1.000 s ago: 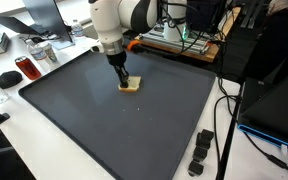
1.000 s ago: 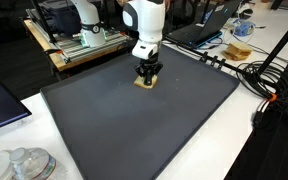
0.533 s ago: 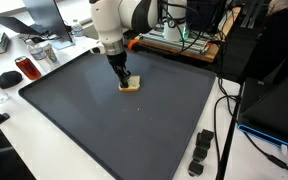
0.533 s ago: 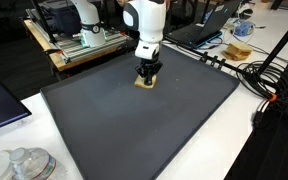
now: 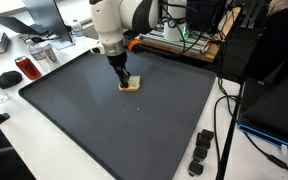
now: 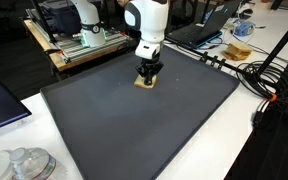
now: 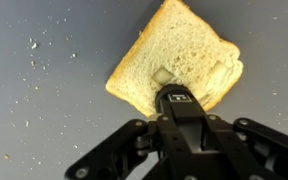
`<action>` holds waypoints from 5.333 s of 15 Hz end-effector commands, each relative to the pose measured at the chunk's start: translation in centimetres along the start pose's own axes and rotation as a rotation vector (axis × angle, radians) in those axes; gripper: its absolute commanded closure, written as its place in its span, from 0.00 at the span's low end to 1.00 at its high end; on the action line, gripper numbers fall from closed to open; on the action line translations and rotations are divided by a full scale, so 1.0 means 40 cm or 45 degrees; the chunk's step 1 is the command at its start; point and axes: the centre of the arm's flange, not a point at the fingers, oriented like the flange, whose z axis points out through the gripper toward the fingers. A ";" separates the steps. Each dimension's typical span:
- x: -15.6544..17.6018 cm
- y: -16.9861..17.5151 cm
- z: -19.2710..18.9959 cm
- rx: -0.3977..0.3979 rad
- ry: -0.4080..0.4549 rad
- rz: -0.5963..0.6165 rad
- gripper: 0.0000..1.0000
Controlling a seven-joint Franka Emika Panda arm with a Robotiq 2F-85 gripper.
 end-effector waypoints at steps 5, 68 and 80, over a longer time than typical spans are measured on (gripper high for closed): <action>0.000 -0.024 0.081 -0.043 -0.044 0.038 0.95; -0.047 0.063 -0.136 -0.180 0.046 0.129 0.95; -0.136 -0.174 -0.180 -0.533 0.217 -0.044 0.95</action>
